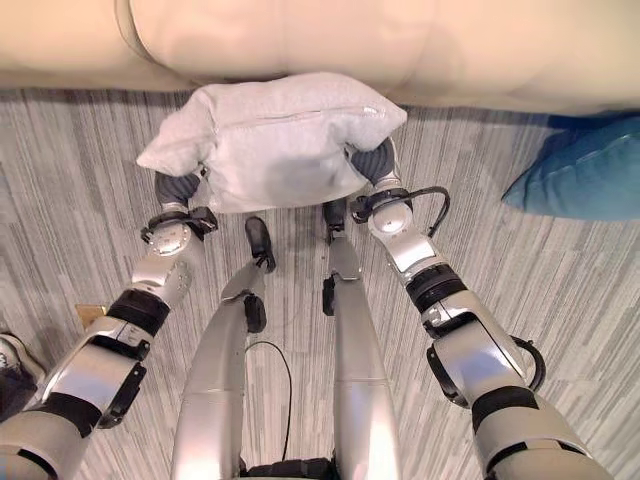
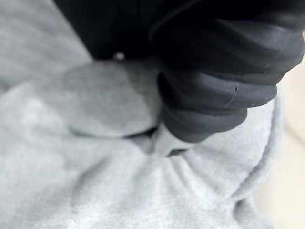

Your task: Pick up all the scattered cushions and arrange them neatly on the sofa.

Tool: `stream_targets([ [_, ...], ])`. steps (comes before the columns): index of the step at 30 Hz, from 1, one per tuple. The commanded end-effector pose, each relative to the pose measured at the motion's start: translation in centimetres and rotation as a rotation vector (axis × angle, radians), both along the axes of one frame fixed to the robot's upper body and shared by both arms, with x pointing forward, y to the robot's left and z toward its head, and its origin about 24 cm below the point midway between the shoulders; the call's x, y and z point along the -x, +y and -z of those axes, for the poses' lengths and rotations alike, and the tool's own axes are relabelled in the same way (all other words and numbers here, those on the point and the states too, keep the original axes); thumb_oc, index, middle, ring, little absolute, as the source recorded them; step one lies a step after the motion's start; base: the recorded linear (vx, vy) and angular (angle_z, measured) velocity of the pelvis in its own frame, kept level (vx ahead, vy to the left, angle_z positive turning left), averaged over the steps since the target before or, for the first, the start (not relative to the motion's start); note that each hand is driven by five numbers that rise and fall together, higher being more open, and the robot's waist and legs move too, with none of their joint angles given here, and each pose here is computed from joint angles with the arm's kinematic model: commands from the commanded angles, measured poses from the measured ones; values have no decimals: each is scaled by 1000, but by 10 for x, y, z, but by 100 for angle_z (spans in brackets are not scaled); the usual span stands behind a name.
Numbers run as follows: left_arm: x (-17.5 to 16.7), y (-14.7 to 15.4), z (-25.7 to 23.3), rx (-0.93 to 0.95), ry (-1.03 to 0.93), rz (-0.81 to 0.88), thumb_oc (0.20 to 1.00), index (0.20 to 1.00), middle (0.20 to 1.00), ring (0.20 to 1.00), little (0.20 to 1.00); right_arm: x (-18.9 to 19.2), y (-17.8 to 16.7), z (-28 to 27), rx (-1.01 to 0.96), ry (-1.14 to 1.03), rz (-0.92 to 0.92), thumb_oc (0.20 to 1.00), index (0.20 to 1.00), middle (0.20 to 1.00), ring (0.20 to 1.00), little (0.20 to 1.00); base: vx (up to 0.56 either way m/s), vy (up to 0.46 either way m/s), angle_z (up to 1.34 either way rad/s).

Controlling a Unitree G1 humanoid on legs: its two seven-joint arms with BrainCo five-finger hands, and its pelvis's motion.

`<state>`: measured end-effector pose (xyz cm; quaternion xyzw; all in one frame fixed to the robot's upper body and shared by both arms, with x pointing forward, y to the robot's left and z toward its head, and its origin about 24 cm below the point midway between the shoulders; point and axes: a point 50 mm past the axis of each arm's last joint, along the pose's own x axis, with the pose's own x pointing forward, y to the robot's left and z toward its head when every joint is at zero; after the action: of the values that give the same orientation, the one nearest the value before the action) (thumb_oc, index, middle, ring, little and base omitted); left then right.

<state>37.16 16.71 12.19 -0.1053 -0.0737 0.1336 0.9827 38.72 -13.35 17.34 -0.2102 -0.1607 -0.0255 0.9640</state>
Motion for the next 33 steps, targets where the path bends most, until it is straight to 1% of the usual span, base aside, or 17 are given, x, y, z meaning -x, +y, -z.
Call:
stream_targets([
  [1, 7, -45, -24, 51, -178, 221, 200, 200, 200, 200, 200, 21, 57, -21, -47, -144, -271, 200, 200, 200, 200, 200, 9, -88, 7],
  [2, 13, -48, -11, 41, -146, 248, 200, 200, 200, 200, 200, 25, 53, -7, -63, -106, -272, 200, 200, 200, 200, 200, 18, -91, 13],
  [4, 15, -49, -6, 40, -134, 256, 200, 200, 200, 200, 200, 27, 50, 2, -68, -83, -268, 200, 200, 200, 200, 200, 43, -51, 17],
  [5, 22, -52, 8, 51, -100, 284, 200, 200, 200, 200, 200, 33, 46, 18, -72, -42, -272, 200, 200, 200, 200, 200, 55, -38, 12],
  [7, 25, -52, 13, 56, -91, 289, 200, 200, 200, 200, 200, 36, 44, 26, -76, -20, -274, 200, 200, 200, 200, 200, 87, -47, 7],
  [8, 33, -53, 26, 70, -56, 305, 200, 200, 200, 200, 200, 42, 38, 41, -63, 19, -269, 200, 200, 200, 200, 200, 94, -41, 7],
  [10, 38, -53, 33, 72, -41, 316, 200, 200, 200, 200, 200, 46, 36, 47, -58, 34, -277, 200, 200, 200, 200, 200, 110, -53, 5],
  [14, 60, -47, 64, 95, 41, 329, 200, 200, 200, 200, 200, 65, 18, 82, -88, 135, -249, 200, 200, 200, 200, 200, 180, -67, 9],
  [15, 63, -47, 67, 107, 46, 336, 200, 200, 200, 200, 200, 67, 18, 88, -97, 155, -247, 200, 200, 200, 200, 200, 142, -51, 13],
  [20, 74, -41, 80, 139, 81, 323, 200, 200, 200, 200, 200, 71, 16, 94, -102, 176, -249, 200, 200, 200, 200, 200, 118, 9, 16],
  [25, 84, -21, 84, 143, 79, 290, 200, 200, 200, 200, 200, 74, 18, 95, -104, 188, -279, 200, 200, 200, 200, 200, 141, 87, -11],
  [26, 84, -21, 84, 143, 80, 290, 200, 200, 200, 200, 200, 74, 18, 95, -104, 189, -279, 200, 200, 200, 200, 200, 149, 201, -18],
  [33, 92, -10, 92, 41, 122, 299, 200, 200, 200, 200, 200, 83, 6, 112, -112, 258, -270, 200, 200, 200, 200, 200, 70, 235, -19],
])
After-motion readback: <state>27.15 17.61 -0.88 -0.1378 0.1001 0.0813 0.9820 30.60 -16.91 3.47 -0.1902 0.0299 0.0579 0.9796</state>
